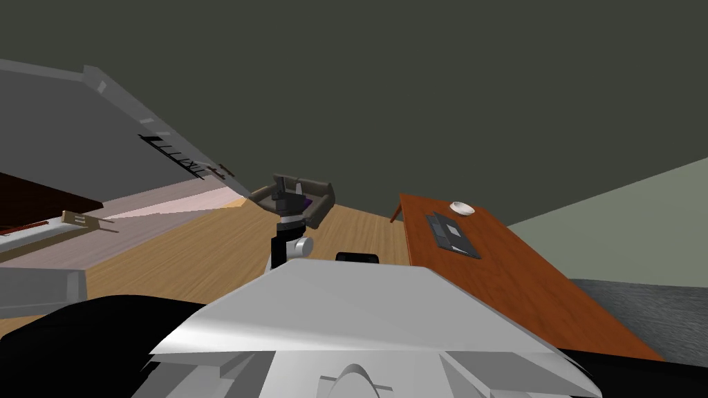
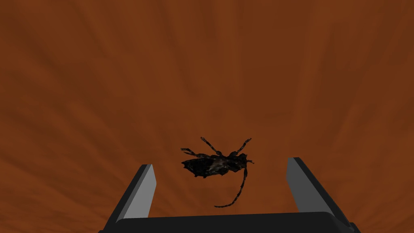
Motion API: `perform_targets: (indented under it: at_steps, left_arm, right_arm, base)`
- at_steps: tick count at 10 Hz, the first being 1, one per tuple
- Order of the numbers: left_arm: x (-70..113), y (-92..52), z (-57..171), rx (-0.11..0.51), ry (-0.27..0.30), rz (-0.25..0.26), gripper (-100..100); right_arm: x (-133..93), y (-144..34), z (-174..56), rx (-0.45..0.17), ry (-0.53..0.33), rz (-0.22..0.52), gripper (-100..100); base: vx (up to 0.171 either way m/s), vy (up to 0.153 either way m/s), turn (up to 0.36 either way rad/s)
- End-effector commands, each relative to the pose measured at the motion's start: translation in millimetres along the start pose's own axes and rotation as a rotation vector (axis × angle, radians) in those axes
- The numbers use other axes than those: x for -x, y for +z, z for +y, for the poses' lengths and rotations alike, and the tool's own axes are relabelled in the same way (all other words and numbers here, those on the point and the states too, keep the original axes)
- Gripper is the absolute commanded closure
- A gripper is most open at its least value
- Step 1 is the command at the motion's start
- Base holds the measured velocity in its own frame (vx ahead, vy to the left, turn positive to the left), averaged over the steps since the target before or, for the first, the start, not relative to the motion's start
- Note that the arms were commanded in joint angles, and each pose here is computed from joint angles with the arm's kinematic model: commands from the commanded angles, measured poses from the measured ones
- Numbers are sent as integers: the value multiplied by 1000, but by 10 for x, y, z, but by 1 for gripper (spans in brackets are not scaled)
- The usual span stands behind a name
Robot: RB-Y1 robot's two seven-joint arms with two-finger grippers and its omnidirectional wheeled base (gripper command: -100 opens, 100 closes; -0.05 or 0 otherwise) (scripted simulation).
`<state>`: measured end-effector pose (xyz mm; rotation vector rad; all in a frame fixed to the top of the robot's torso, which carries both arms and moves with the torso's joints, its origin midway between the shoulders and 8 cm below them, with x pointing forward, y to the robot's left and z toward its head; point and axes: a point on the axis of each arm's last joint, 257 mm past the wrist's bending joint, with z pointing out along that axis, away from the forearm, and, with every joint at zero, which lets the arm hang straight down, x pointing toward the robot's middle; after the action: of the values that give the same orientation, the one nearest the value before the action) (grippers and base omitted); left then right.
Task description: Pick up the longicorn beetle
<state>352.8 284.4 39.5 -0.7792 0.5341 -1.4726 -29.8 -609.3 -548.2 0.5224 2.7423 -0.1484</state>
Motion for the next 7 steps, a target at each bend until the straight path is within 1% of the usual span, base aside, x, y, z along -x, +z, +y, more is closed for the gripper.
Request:
perform_targets:
  at_steps: [1,5,6,7]
  left_arm:
    - [0,0,0,0,0,0,0]
    - [0,0,0,0,0,0,0]
    - [0,0,0,0,0,0,0]
    - [0,0,0,0,0,0,0]
  right_arm:
    - [0,0,0,0,0,0,100]
    - [3,-3,-5,0,0,0,100]
    - [3,-3,-6,-1,0,0,0]
    - [-15,-20,22,9,-22,2,100]
  base:
    - [-6,3,-1]
    - [0,0,0]
    - [0,0,0]
    - [71,-36,-227]
